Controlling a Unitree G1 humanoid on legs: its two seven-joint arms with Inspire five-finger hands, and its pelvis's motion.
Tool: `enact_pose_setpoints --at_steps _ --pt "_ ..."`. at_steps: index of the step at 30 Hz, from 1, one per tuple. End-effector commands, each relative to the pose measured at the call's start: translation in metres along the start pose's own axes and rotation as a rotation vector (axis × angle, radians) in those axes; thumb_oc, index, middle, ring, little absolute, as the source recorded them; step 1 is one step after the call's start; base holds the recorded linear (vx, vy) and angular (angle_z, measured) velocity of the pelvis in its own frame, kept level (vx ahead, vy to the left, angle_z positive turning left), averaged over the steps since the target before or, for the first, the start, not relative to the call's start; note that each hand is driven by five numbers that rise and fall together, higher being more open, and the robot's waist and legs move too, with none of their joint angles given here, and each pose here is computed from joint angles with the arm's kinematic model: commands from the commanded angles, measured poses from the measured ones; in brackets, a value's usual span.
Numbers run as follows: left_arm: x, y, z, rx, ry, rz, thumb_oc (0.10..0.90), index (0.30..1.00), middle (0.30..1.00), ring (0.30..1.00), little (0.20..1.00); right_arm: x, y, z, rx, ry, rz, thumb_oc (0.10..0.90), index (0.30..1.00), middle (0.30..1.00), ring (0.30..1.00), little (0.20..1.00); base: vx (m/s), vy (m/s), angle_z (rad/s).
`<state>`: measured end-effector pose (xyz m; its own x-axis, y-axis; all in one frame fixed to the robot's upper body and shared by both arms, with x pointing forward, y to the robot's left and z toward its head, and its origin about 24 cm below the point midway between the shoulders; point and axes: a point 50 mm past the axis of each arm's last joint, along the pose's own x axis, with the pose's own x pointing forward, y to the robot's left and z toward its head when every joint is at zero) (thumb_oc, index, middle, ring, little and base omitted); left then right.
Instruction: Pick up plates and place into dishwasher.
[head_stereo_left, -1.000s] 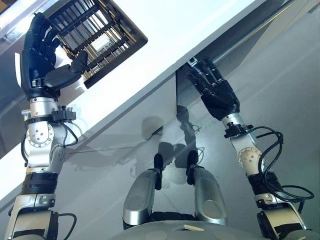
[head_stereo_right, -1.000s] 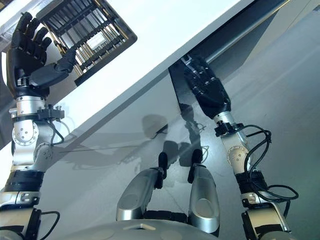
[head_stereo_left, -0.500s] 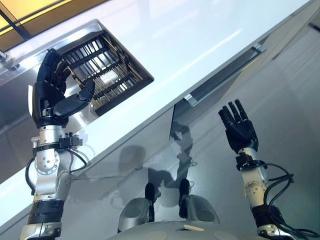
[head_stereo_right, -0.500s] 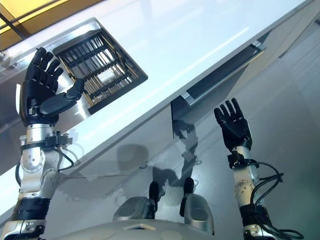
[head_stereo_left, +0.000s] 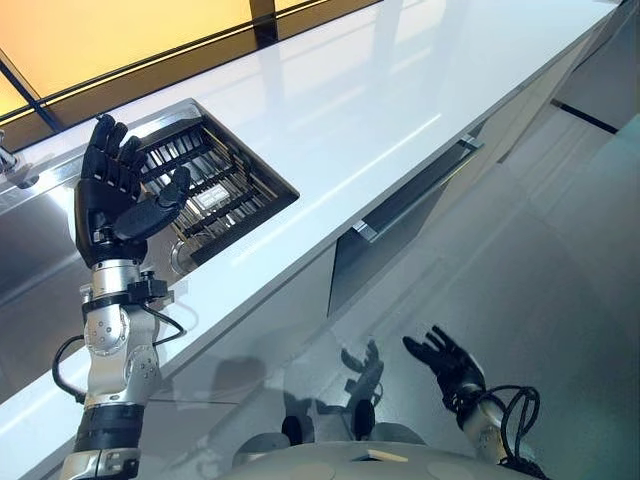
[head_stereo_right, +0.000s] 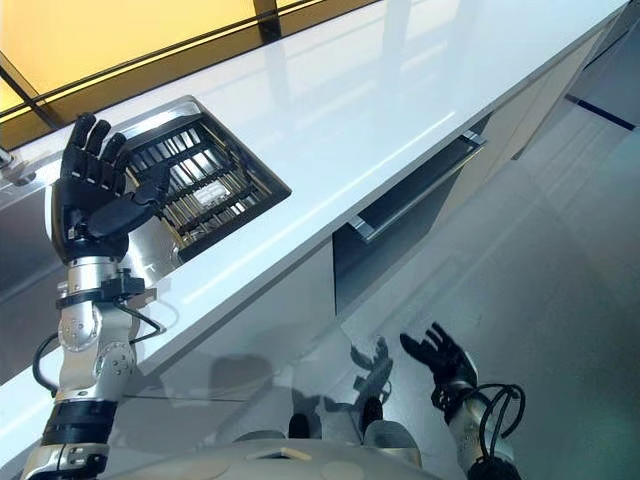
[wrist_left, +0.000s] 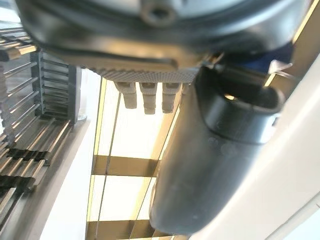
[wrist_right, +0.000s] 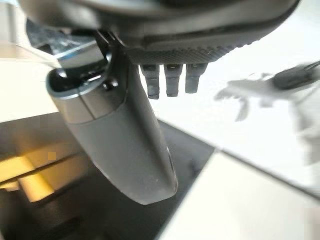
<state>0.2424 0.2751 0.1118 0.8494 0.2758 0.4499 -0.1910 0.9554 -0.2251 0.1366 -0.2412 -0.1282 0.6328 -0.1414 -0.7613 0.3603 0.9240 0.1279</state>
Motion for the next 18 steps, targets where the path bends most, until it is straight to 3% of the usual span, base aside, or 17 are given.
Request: enact_pose_setpoints --at_steps 1,5,18 --pt "0.03 -0.015 0.026 -0.057 -0.173 -0.062 0.8 0.9 0.9 0.9 0.9 0.005 -0.012 0.024 -0.2 -0.038 0.024 0.8 0.9 0.9 0.9 0.9 0.0 0.0 0.0" --pt "0.038 -0.019 0.032 -0.08 -0.188 -0.094 0.8 0.9 0.9 0.9 0.9 -0.002 -0.037 -0.011 -0.349 0.187 -0.003 0.8 0.9 0.9 0.9 0.9 -0.01 -0.028 0.01" --pt "0.05 -0.031 0.05 -0.1 -0.258 -0.136 0.8 0.9 0.9 0.9 0.9 -0.01 -0.041 -0.042 -0.212 0.331 -0.035 0.8 0.9 0.9 0.9 0.9 0.0 -0.011 0.0"
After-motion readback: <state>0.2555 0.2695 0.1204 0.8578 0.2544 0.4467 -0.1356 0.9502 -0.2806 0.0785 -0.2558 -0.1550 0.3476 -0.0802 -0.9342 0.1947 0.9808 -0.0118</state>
